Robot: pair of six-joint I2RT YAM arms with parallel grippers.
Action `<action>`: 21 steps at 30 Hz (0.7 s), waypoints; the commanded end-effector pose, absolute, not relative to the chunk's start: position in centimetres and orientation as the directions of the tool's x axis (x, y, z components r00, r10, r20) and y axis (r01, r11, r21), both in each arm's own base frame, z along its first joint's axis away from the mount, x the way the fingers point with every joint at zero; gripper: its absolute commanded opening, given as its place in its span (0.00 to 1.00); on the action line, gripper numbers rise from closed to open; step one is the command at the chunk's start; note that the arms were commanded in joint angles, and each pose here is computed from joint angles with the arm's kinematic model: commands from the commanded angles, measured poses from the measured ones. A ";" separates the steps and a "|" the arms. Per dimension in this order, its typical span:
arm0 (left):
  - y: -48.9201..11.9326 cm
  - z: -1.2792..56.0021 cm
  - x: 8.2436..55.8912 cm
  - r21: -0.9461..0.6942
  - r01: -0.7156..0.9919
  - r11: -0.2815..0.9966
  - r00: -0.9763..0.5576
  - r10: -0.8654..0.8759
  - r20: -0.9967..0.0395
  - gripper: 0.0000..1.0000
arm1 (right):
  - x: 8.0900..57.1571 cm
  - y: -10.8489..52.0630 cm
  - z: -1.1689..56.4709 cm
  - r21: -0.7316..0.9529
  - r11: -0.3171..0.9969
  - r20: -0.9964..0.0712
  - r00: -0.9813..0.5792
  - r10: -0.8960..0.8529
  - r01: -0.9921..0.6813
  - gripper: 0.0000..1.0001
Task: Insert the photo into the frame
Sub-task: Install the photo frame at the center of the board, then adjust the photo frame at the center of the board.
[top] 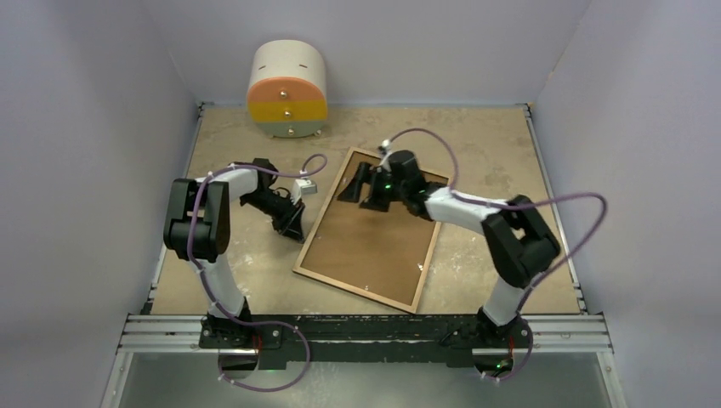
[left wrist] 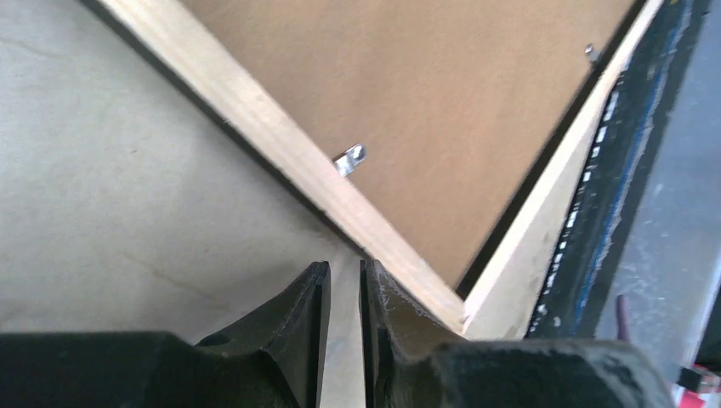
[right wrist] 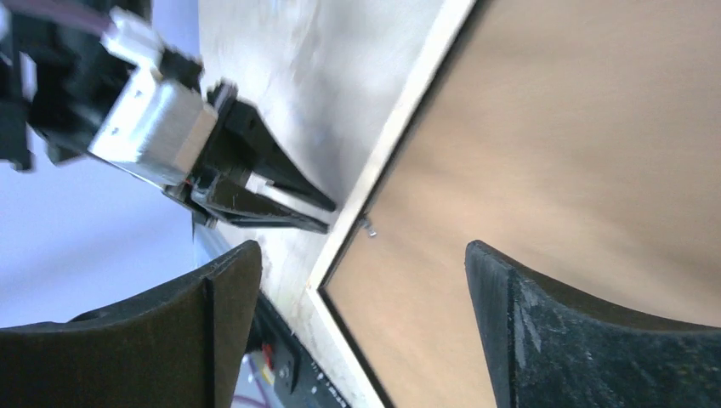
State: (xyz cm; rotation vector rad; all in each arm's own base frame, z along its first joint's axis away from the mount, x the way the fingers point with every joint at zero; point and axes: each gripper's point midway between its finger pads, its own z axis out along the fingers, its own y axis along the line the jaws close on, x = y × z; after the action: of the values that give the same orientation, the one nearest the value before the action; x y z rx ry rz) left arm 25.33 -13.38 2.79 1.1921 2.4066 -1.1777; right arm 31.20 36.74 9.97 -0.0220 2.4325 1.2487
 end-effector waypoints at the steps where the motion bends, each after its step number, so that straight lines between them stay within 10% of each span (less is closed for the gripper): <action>1: -11.8 4.3 27.8 -0.426 0.824 0.373 -0.563 0.619 -0.548 0.24 | 33.2 27.3 11.0 0.689 0.722 -0.423 -0.842 0.335 -0.059 0.96; 10: -11.1 2.9 28.4 -0.361 0.819 0.445 -0.573 0.638 -0.514 0.35 | 29.0 9.7 6.1 0.433 0.839 -0.515 -0.673 0.531 0.330 0.99; 21: -12.4 0.1 24.6 -0.292 0.873 0.391 -0.483 0.772 -0.412 0.36 | 30.2 12.8 4.0 0.547 0.800 -0.390 -0.770 0.506 0.248 0.99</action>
State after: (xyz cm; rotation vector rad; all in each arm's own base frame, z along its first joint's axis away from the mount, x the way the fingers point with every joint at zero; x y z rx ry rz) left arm 26.27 -12.85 1.94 1.3846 2.3849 -0.7996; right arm 28.61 10.46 3.61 0.6465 2.4246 0.5070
